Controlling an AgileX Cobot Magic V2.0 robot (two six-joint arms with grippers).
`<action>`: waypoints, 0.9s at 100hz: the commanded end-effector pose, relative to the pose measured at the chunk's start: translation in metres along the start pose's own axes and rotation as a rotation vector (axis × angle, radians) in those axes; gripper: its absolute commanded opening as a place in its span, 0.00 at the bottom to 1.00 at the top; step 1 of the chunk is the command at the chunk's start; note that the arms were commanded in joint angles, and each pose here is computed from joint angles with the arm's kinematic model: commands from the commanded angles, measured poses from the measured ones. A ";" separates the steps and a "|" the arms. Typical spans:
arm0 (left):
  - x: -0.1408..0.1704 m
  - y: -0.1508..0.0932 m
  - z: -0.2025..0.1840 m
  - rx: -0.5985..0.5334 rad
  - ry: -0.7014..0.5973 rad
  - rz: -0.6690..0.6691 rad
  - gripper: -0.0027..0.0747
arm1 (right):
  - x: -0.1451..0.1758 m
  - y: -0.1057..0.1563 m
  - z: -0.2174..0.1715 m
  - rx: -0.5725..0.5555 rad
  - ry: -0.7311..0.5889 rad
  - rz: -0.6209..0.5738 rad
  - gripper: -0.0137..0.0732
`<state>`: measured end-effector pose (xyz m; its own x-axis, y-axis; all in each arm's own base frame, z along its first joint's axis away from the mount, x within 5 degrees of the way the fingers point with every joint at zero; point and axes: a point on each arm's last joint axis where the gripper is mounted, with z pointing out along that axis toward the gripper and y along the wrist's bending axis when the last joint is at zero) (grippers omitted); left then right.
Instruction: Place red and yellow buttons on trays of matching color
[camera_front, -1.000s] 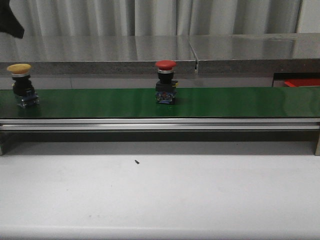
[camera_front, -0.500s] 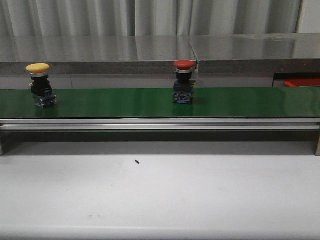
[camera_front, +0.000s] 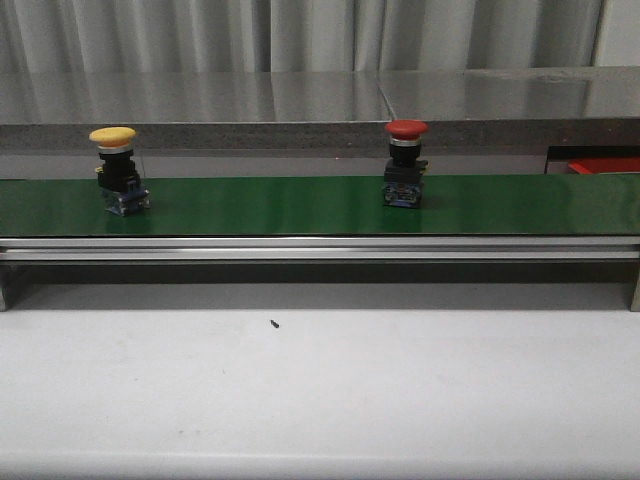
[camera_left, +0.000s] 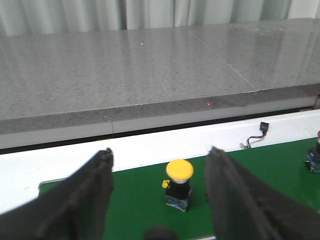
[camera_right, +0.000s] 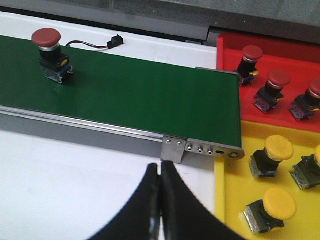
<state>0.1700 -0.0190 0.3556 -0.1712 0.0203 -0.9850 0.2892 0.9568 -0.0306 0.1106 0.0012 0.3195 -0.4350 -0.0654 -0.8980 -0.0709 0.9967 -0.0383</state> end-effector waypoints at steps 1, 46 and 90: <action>0.000 -0.002 -0.018 -0.059 -0.085 -0.024 0.38 | -0.012 -0.001 -0.002 0.005 -0.071 0.009 0.20; 0.039 -0.013 -0.041 -0.057 -0.082 -0.045 0.01 | -0.026 0.000 0.023 -0.070 0.043 0.017 0.87; 0.039 -0.013 -0.041 -0.057 -0.082 -0.045 0.01 | -0.063 0.021 0.141 -0.197 0.192 -0.073 0.87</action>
<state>0.1208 -0.0199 0.3132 -0.1454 -0.0090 -0.9893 0.2468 0.9680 -0.0451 0.2386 0.0279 0.3017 -0.6405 -0.1696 -0.7490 -0.2747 0.9614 0.0171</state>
